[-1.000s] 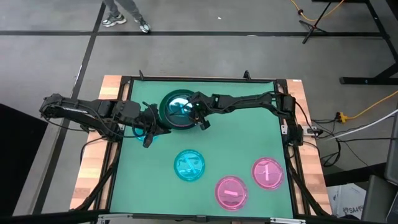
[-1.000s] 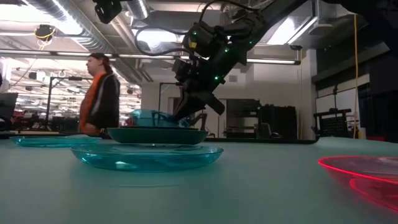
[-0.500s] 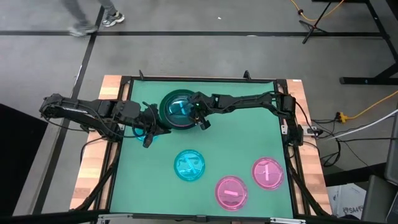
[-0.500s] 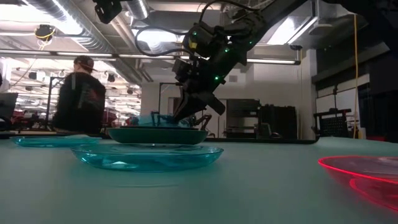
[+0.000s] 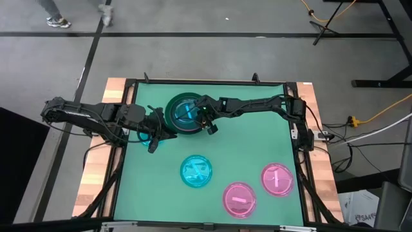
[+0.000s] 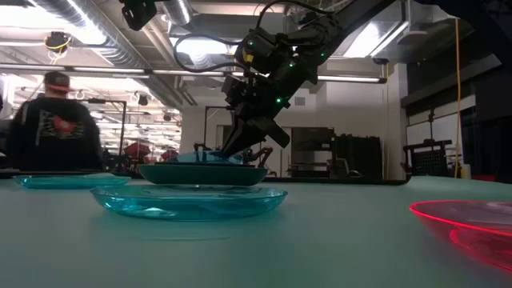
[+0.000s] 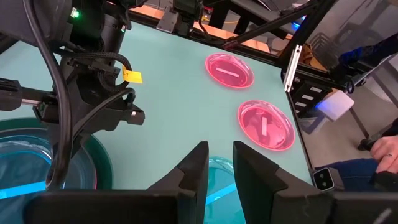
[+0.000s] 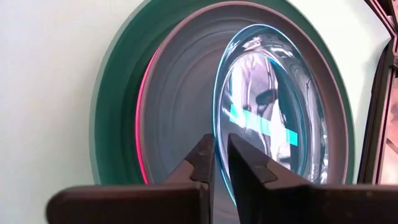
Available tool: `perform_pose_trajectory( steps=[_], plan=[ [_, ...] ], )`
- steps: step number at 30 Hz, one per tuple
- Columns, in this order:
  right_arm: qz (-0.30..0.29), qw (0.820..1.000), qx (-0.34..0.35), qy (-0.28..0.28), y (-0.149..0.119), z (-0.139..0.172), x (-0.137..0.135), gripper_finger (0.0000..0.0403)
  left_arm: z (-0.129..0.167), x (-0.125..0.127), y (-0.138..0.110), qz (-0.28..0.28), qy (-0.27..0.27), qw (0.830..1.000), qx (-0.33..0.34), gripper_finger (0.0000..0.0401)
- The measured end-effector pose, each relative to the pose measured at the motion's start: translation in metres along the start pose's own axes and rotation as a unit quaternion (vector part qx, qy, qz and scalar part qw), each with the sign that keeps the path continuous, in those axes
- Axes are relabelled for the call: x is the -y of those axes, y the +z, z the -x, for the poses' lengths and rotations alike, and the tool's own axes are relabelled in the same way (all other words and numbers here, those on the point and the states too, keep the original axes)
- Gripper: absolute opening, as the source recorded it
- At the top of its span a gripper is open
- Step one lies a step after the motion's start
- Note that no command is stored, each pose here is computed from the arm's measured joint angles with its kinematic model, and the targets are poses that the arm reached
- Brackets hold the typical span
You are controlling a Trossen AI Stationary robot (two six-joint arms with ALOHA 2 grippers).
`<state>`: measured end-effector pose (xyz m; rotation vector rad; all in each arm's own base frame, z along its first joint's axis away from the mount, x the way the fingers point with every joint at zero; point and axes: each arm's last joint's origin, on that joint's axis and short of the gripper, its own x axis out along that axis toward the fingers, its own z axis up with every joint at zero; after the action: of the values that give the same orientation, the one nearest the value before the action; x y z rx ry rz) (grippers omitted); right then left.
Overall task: Stack plastic plates
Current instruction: Stack the top right blue plate on top of the black plate, then stack the top blue plate on top of the blue plate
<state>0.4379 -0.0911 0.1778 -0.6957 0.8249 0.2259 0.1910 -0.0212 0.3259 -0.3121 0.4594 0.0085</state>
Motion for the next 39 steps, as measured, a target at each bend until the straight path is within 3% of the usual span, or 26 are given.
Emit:
perform_pose_trajectory(
  steps=[39],
  plan=[
    [-0.002, 0.999, -0.036, 0.026, -0.0058, 0.0007, -0.0059, 0.0038, 0.0000, -0.0002, 0.0001, 0.000, 0.003, 1.000, 0.001, 0.0066]
  ],
)
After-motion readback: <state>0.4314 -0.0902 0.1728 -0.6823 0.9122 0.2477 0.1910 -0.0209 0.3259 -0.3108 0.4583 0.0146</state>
